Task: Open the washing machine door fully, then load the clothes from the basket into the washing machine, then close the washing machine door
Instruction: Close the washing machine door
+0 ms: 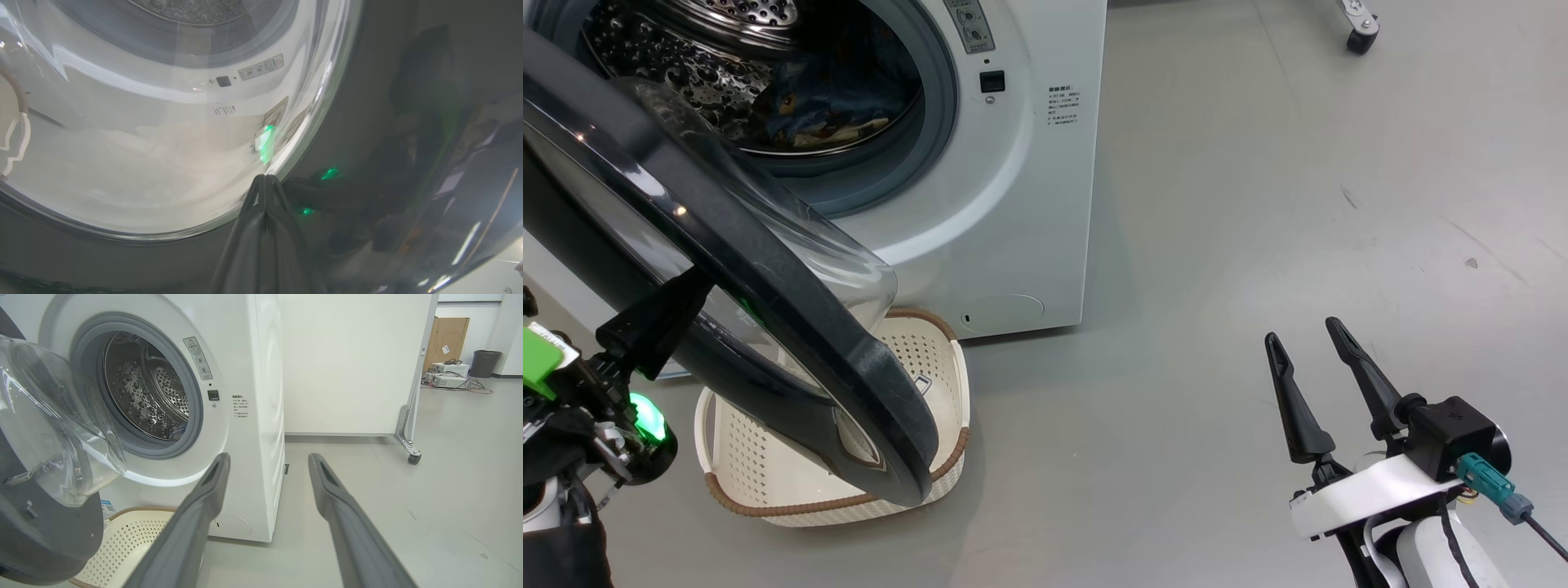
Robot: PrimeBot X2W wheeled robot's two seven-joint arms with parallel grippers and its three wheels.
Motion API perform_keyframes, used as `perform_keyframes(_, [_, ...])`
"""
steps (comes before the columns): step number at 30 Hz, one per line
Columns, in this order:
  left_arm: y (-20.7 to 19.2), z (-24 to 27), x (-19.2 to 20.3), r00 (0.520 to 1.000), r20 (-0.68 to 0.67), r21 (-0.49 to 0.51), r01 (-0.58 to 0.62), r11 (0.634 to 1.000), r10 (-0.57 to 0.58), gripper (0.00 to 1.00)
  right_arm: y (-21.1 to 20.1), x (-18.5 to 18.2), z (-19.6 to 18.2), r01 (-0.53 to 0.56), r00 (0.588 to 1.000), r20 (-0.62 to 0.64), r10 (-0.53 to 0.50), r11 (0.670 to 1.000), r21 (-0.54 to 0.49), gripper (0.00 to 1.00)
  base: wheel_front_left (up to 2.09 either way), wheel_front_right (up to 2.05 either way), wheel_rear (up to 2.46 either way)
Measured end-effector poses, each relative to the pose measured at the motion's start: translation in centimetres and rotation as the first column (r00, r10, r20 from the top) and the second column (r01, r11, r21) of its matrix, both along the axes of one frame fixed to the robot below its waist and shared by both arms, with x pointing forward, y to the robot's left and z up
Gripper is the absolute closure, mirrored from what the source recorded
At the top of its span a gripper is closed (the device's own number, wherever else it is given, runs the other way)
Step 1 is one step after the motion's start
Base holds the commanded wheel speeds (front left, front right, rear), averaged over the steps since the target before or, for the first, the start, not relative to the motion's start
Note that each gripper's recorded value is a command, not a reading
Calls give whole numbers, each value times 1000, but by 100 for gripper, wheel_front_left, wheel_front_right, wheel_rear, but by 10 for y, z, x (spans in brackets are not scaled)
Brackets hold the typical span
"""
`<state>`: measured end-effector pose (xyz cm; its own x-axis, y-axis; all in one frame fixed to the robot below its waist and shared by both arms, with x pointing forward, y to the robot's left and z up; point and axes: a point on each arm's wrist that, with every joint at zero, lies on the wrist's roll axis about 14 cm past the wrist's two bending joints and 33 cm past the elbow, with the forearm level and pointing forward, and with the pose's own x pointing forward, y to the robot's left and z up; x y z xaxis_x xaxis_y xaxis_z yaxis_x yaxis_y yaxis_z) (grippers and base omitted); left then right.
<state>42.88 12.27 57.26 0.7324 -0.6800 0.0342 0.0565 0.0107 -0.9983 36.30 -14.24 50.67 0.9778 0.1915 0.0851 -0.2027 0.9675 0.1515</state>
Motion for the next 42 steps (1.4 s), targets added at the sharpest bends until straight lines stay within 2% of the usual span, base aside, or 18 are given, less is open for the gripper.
perform_keyframes(14, [-3, 1, 2, 1000, 0, 3, -15, 1000, 15, 100, 3, 1, 0, -9, 1000, 0, 9, 1000, 3, 0, 0, 0, 0])
perform_keyframes(17, [-3, -1, 3, 999, 31, 86, -23, 996, 20, 100, 3, 1, 0, -8, 1000, -1, 8, 1000, 4, 0, 0, 0, 0])
perform_keyframes(21, [7, -7, 3, 994, 108, 298, -47, 953, 16, 100, 1, 0, -2, 0, 1000, -7, 0, 1000, 5, 0, 0, 0, 0])
perform_keyframes(26, [12, -23, -4, 990, 142, 413, -73, 908, 15, 100, -5, 2, -1, 17, 1000, -3, -17, 1000, 5, 0, 0, 0, 0])
perform_keyframes(30, [26, -40, -11, 986, 156, 493, -133, 860, 63, 100, -4, 2, -5, 14, 1000, -13, -14, 1000, 5, 0, 0, 0, 0])
perform_keyframes(31, [31, -46, -13, 984, 158, 520, -153, 840, 82, 87, -3, 2, -5, 10, 1000, -14, -10, 1000, 5, 0, 0, 0, 0])
perform_keyframes(32, [38, -51, -15, 982, 159, 552, -173, 816, 101, 67, -2, 2, -5, 8, 1000, -14, -8, 1000, 5, 0, 0, 0, 0])
perform_keyframes(33, [45, -56, -17, 979, 166, 581, -194, 791, 119, 67, -1, 2, -5, 4, 1000, -13, -4, 1000, 5, 0, 0, 0, 0])
perform_keyframes(34, [50, -60, -19, 976, 172, 607, -212, 766, 135, 49, -1, 3, -4, 3, 1000, -12, -3, 1000, 5, 0, 0, 0, 0])
perform_keyframes(35, [54, -63, -21, 973, 177, 625, -227, 747, 148, 2, -1, 3, -4, 2, 1000, -10, -2, 1000, 5, 0, 0, 0, 0])
perform_keyframes(37, [58, -68, -23, 967, 190, 648, -254, 718, 171, 0, -1, 4, -4, -1, 1000, -8, 1, 1000, 2, 0, 0, 0, 0])
perform_keyframes(38, [62, -71, -26, 959, 215, 681, -282, 675, 184, 0, 0, 5, -3, -3, 1000, -7, 3, 1000, 1, 0, 0, 0, 0])
perform_keyframes(39, [64, -71, -27, 953, 230, 692, -302, 656, 196, 0, 0, 5, -3, -6, 1000, -6, 6, 1000, 0, 0, 0, 0, 0])
perform_keyframes(42, [80, -69, -28, 919, 313, 735, -394, 552, 238, 0, 3, 5, -3, -17, 1000, -5, 17, 1000, -3, 0, 0, 0, 0])
